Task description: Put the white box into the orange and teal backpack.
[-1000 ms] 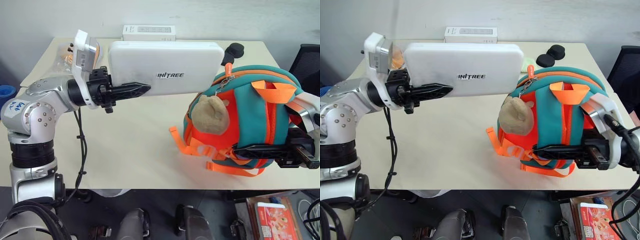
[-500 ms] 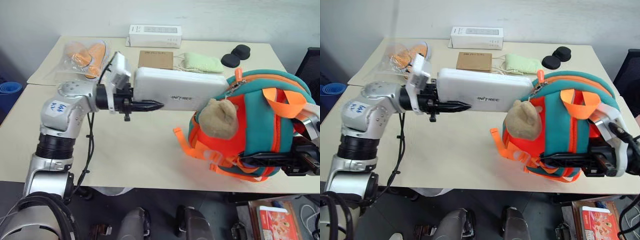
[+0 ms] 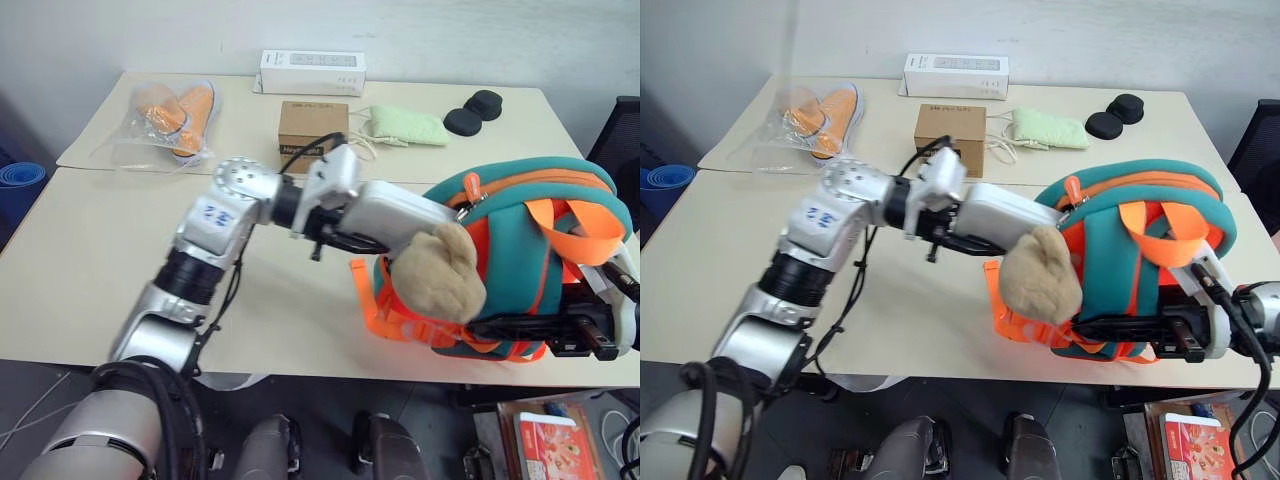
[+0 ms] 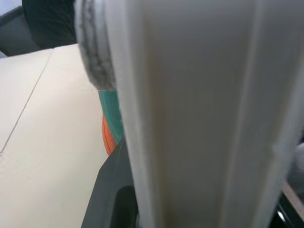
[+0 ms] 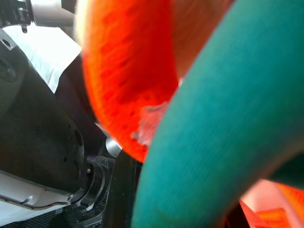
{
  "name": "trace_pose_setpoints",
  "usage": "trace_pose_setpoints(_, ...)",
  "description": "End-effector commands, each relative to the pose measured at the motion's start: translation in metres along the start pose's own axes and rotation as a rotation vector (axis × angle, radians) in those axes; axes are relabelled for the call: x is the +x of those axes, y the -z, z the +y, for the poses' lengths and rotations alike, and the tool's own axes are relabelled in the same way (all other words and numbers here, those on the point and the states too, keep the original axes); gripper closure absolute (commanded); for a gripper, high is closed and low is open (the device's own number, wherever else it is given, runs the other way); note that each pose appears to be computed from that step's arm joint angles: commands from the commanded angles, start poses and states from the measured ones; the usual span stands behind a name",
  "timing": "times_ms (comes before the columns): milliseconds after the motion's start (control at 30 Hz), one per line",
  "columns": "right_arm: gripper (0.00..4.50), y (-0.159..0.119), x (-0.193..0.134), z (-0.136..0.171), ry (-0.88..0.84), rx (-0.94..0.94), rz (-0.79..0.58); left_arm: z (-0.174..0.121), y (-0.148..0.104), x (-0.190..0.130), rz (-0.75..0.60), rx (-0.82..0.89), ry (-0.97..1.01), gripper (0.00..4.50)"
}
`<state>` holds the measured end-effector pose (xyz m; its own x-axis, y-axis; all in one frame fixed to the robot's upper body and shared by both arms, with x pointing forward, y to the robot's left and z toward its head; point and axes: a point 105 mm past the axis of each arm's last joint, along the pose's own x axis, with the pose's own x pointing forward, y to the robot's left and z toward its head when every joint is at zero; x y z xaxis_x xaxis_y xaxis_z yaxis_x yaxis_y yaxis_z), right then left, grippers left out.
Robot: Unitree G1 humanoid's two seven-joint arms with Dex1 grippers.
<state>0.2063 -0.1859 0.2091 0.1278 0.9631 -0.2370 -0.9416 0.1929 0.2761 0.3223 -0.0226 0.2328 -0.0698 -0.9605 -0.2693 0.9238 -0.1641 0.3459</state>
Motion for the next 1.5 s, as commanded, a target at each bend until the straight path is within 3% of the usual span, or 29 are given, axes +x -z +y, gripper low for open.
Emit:
trace_pose_setpoints(33,4.49,-0.01,0.006,0.004,-0.012,-0.051,-0.02,0.008,-0.016,0.033,-0.03,0.042,-0.055,3.09)
trace_pose_setpoints(133,4.49,-0.013,0.009,0.002,0.003,-0.063,-0.039,0.008,-0.023,0.061,-0.1,-0.011,-0.088,3.09)
trace_pose_setpoints(267,4.49,-0.014,0.011,-0.002,0.032,-0.073,-0.052,0.008,-0.016,0.064,-0.095,-0.088,-0.111,3.09)
trace_pose_setpoints(433,4.5,-0.011,0.014,0.0,0.04,-0.069,-0.06,0.0,-0.011,0.021,-0.087,-0.119,-0.121,1.56)
trace_pose_setpoints(600,4.5,-0.008,0.018,0.0,0.045,-0.057,-0.074,-0.016,-0.01,-0.047,-0.069,-0.136,-0.164,0.1)
trace_pose_setpoints(767,4.5,-0.005,0.021,0.0,0.044,-0.044,-0.072,-0.045,-0.037,-0.098,-0.126,-0.203,-0.096,0.05)
trace_pose_setpoints(900,4.5,-0.006,0.02,-0.001,0.04,-0.042,-0.073,-0.05,-0.059,-0.108,-0.166,-0.188,-0.09,0.05)
trace_pose_setpoints(1000,4.5,-0.007,0.023,-0.002,0.034,-0.045,-0.079,-0.041,-0.062,-0.096,-0.177,-0.171,-0.136,0.05)
trace_pose_setpoints(1233,4.5,-0.01,0.027,-0.006,0.037,-0.048,-0.092,-0.044,-0.057,-0.052,-0.168,-0.182,-0.024,0.05)
trace_pose_setpoints(1333,4.5,-0.011,0.027,-0.009,0.052,-0.056,-0.098,-0.04,-0.035,-0.037,-0.041,-0.179,-0.031,0.05)
trace_pose_setpoints(1500,4.5,-0.008,0.032,-0.014,0.078,-0.056,-0.108,-0.045,-0.041,-0.029,-0.084,-0.227,0.04,0.05)
